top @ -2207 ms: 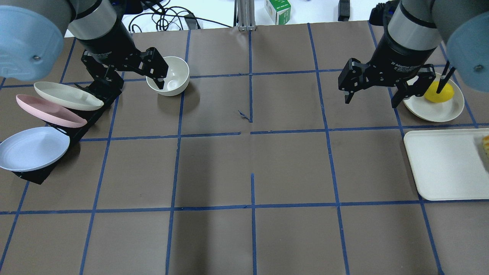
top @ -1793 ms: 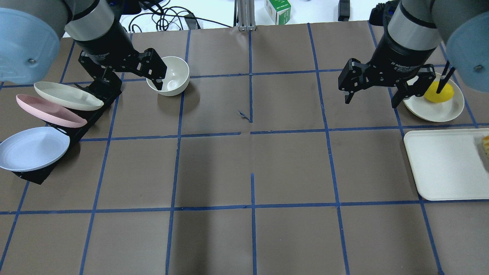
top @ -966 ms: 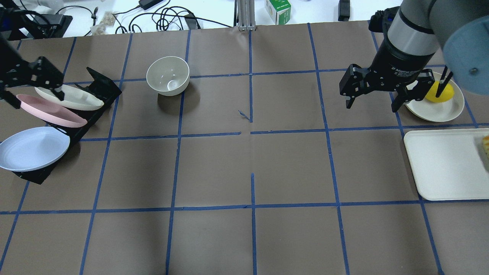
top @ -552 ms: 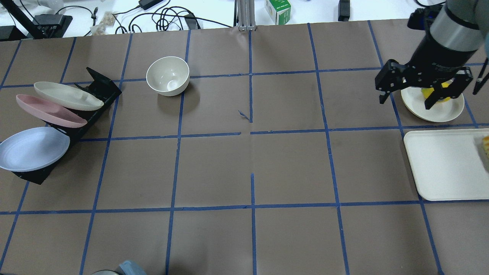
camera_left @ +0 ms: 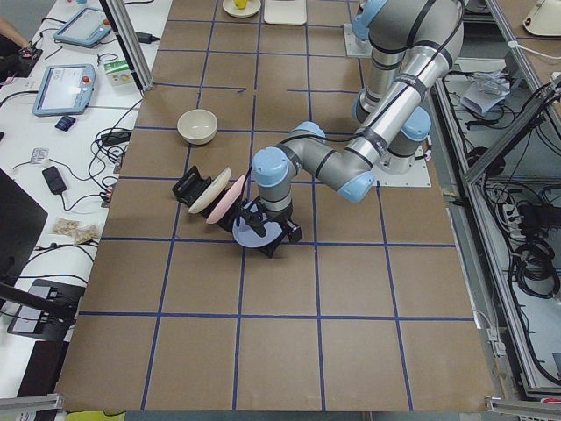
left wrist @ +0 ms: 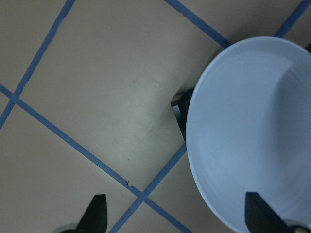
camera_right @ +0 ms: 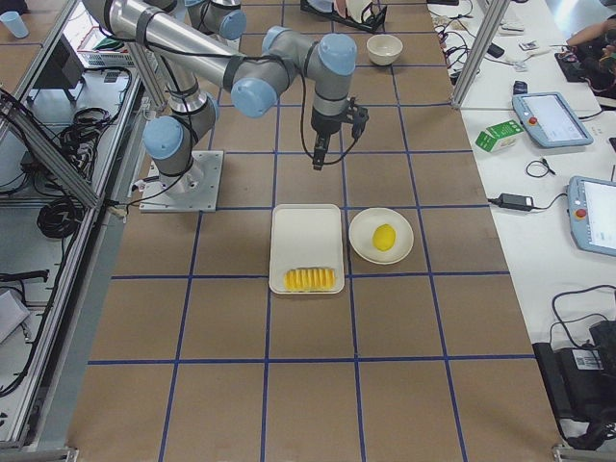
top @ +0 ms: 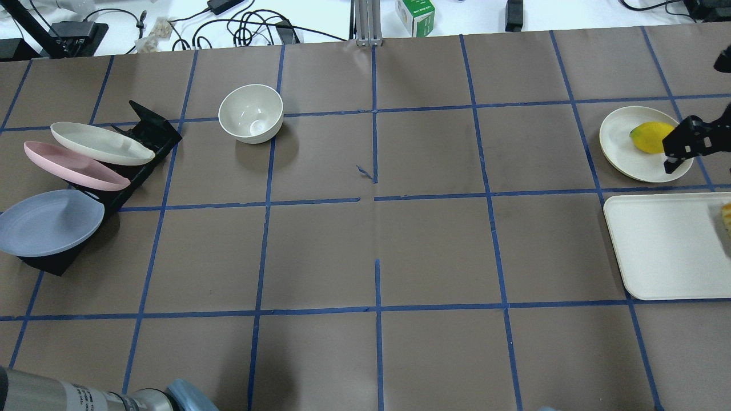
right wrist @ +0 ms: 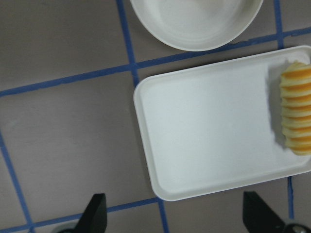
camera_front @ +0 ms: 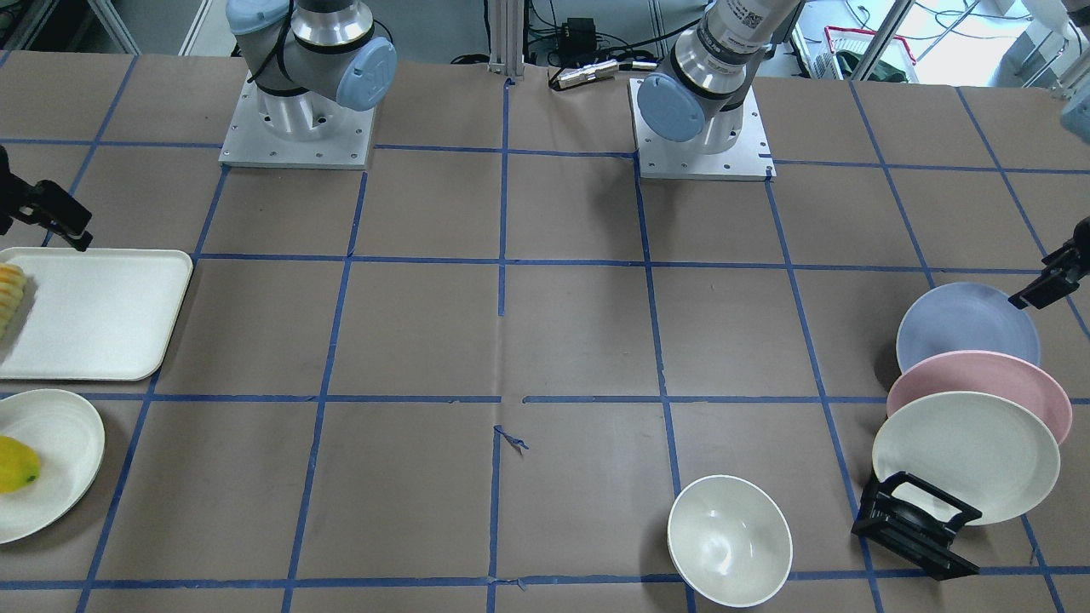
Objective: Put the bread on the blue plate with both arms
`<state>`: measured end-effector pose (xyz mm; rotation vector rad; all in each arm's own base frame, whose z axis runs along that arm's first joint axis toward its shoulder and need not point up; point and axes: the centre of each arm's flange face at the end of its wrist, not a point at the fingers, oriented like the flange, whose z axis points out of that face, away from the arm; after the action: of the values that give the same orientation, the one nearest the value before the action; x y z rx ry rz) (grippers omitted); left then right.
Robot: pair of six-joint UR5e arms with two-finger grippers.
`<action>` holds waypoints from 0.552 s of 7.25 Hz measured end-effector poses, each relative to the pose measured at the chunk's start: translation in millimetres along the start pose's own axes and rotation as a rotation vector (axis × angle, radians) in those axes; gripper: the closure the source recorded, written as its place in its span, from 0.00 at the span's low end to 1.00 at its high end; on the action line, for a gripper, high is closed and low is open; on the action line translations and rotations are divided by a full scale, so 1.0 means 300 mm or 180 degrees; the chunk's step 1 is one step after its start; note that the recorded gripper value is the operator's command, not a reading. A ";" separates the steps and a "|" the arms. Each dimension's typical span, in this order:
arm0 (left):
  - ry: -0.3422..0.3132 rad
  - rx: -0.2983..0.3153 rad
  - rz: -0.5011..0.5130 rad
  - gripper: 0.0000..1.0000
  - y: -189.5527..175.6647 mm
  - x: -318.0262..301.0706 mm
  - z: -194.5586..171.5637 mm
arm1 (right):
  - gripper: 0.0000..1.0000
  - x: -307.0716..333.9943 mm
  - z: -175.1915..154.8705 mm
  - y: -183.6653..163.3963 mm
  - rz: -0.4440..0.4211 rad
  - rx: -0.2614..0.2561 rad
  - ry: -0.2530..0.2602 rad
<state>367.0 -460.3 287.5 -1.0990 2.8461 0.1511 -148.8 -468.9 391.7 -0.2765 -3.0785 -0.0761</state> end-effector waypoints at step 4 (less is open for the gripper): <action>-0.0008 -0.0068 -0.0062 0.49 -0.009 0.049 0.051 | 0.00 0.491 0.369 -0.062 -0.0402 0.0111 0.0062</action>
<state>358.7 -470.2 270.3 -1.1294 2.8371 0.1818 -302.0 -455.2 288.3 -0.0789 -3.0714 -0.0297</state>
